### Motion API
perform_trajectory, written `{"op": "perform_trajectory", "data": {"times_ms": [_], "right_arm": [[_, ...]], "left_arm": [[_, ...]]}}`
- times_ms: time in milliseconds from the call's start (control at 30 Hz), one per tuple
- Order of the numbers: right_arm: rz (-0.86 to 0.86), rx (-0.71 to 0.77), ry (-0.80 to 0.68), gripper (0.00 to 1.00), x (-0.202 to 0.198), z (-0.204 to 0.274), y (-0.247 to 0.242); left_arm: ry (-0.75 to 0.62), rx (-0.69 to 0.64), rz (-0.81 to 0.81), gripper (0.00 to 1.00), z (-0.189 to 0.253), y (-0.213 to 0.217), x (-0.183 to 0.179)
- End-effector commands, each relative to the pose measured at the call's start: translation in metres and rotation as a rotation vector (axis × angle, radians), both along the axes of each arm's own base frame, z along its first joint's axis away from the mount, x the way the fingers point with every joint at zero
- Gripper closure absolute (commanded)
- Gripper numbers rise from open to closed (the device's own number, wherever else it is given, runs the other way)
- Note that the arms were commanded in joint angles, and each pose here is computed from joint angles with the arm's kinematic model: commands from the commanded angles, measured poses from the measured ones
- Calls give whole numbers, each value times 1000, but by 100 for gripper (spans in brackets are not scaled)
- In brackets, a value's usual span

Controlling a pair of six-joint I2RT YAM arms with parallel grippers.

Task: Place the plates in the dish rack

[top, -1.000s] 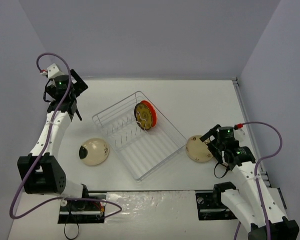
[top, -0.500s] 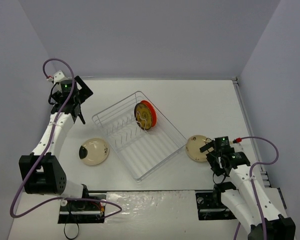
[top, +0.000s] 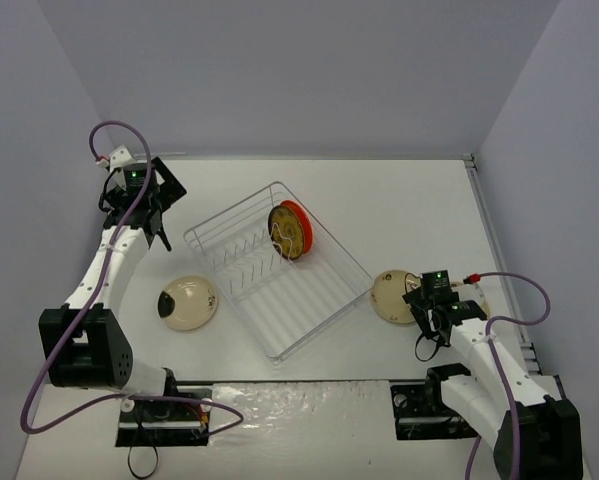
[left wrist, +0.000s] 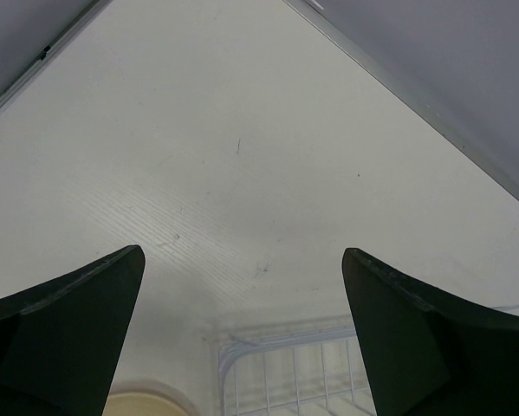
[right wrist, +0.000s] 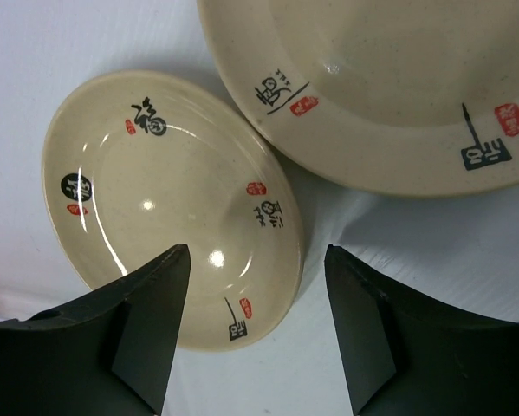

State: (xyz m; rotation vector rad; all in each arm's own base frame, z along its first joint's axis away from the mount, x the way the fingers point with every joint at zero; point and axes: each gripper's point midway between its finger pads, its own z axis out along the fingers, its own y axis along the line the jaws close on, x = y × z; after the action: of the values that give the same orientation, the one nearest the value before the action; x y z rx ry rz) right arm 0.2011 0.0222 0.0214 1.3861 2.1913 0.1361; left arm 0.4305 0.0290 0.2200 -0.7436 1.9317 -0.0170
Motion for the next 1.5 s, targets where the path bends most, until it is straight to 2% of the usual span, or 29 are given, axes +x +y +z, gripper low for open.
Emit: {"op": "perform_trajectory", "data": {"times_ms": [0,167,433,567,667,733,767,933,1100,1267,1400,1467], "right_arm": [[-77,-58,-43,42,9,-1,-16],[-66,-66,-3,44,5,-10,-16],[-58,-71,26,64,7,-19,-16],[-52,-53,29,69,8,-23,-12],[-49,-53,32,80,8,-22,-12],[-53,-59,33,96,8,-21,-13],[-56,-61,34,100,7,-21,-14],[-61,-107,26,100,12,-11,-21],[-60,-259,-102,100,50,52,-42],[-59,-423,-310,100,100,140,-58],[34,-569,-466,100,139,220,-47],[100,-690,-527,100,151,260,-31]], "left_arm": [[-77,21,22,3,31,7,4],[-76,32,52,3,32,12,-4],[-96,44,96,3,37,20,-17],[-105,41,103,3,39,20,-19],[-121,28,93,3,42,18,-20],[-131,30,99,3,45,19,-21],[-134,31,102,3,46,19,-22],[-146,41,121,3,50,23,-27],[-156,44,121,3,53,23,-28],[-165,46,115,3,58,23,-26],[-142,45,111,3,58,22,-26],[-127,40,108,3,57,21,-29]]}}
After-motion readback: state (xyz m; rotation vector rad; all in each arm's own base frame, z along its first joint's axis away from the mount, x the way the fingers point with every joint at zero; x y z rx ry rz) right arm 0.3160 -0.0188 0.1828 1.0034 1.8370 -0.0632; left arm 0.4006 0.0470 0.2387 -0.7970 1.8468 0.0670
